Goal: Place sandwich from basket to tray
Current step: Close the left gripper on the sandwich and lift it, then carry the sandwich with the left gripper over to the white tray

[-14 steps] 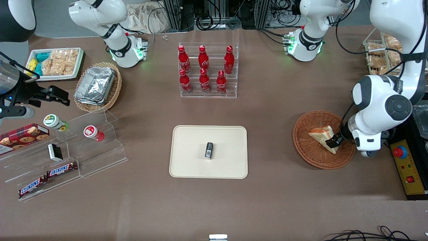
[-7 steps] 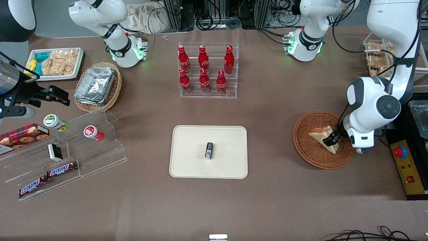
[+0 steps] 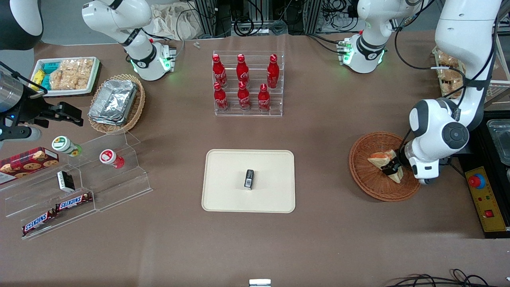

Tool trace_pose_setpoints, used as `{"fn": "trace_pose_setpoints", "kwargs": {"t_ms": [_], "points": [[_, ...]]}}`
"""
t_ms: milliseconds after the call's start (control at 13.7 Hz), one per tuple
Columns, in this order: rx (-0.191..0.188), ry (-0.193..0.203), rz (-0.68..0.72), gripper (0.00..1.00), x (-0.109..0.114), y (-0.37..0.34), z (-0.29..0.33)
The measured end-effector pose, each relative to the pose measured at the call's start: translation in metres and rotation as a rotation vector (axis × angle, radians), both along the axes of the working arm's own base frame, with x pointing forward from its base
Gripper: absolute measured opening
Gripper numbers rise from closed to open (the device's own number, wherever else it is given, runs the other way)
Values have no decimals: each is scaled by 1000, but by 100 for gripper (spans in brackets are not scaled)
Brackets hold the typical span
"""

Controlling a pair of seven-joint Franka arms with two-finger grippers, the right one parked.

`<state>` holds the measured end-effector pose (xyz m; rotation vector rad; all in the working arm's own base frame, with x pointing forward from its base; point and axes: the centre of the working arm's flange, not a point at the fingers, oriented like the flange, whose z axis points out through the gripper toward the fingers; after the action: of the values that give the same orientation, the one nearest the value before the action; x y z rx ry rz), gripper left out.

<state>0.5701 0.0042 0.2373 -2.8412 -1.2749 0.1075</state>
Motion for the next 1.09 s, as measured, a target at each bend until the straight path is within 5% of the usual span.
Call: {"fn": "trace_pose_setpoints", "kwargs": {"t_ms": [292, 656, 1094], "points": [[1, -1, 32, 89, 2, -3, -2], [2, -12, 25, 36, 10, -6, 11], [4, 97, -110, 19, 45, 1, 103]]}}
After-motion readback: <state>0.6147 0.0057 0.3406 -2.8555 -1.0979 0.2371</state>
